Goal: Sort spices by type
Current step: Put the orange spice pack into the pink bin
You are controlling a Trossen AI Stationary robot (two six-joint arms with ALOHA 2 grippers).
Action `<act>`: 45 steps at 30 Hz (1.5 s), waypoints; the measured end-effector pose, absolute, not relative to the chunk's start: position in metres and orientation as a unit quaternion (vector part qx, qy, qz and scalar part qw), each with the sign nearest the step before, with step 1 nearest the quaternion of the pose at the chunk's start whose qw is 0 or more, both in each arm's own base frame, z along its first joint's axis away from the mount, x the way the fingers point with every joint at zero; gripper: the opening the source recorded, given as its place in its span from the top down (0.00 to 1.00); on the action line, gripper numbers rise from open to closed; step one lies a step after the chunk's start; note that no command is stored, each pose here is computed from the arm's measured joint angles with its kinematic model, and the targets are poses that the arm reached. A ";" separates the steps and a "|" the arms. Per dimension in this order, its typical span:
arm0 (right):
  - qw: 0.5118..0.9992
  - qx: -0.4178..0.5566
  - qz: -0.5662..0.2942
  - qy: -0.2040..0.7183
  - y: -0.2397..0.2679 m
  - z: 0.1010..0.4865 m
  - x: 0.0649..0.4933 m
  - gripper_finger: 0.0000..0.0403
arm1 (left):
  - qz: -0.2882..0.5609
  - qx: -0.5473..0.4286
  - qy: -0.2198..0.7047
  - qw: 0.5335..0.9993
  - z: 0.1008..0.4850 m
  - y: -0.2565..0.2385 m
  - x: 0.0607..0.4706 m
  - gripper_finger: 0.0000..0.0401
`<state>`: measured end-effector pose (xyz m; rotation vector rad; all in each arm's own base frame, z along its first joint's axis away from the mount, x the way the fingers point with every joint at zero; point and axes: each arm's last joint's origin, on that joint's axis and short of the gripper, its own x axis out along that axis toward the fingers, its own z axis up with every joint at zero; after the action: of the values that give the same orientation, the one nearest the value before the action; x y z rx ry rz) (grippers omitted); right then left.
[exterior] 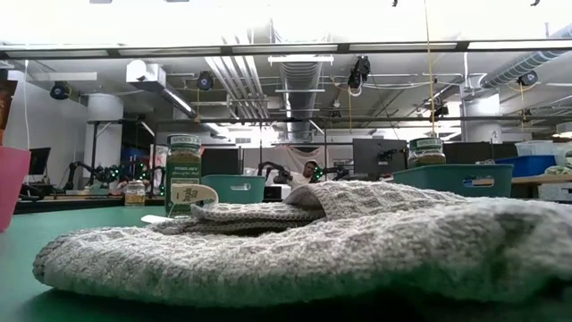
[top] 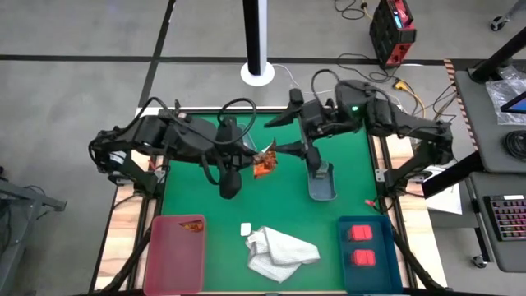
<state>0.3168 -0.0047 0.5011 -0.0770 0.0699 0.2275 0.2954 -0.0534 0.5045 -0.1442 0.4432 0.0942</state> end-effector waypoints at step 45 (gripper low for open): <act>0.982 -0.081 -0.012 0.173 -0.025 0.483 0.311 0.98 | 0.169 0.020 0.193 0.966 0.511 -0.034 0.294 0.50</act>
<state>0.3111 -0.0247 0.4831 -0.1634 0.3480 -0.0238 0.2937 -0.0339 0.5105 0.0412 0.3903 0.3427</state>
